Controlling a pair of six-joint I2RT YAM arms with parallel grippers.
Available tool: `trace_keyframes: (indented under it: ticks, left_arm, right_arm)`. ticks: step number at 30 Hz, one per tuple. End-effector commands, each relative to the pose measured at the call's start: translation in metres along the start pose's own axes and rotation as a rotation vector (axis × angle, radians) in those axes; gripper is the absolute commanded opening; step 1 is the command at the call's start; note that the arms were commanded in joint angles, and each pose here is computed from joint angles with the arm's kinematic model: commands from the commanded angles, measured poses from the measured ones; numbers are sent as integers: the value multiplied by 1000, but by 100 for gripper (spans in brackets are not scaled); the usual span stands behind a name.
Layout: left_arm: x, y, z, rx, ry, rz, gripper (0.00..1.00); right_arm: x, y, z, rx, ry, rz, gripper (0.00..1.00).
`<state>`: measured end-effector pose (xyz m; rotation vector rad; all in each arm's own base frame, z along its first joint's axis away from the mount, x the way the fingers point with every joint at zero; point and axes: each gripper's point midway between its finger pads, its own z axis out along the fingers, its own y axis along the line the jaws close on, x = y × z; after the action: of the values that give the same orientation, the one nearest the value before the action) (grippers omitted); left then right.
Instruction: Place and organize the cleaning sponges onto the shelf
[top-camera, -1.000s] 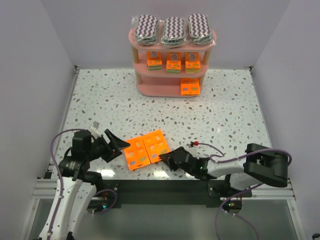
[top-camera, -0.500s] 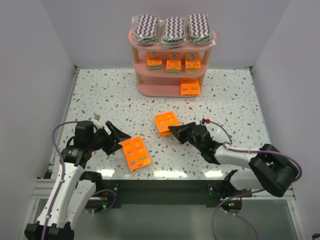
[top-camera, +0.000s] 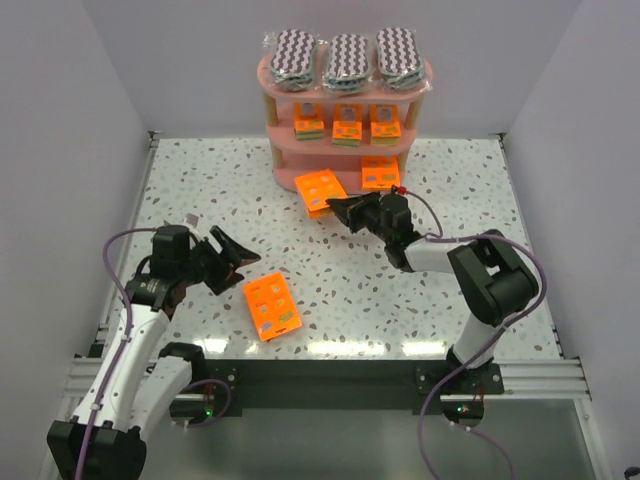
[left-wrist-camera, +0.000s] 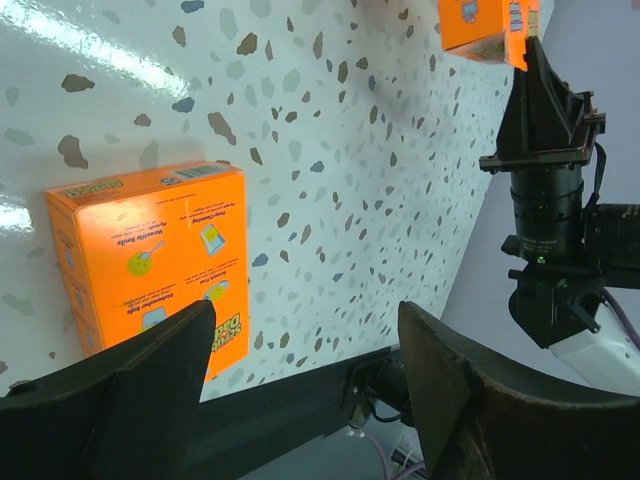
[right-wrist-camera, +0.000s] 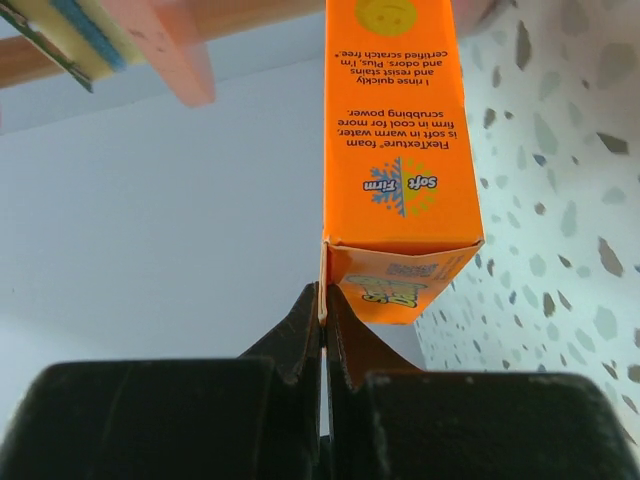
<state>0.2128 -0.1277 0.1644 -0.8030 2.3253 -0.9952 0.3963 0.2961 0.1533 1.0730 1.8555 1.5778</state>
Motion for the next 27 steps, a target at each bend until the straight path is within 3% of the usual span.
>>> trace_keyframes:
  ticks: [1, 15, 27]
  left_arm:
    - [-20, -22, -6, 61, -86, 15, 79]
    - [-26, -15, 2, 27, -104, -32, 78]
    - [-21, -4, 2, 34, -132, -68, 79]
  right_arm:
    - [-12, 57, 9, -154, 30, -52, 0]
    - [-88, 35, 77, -94, -53, -16, 0]
    - [-111, -13, 79, 72, -207, 49, 0]
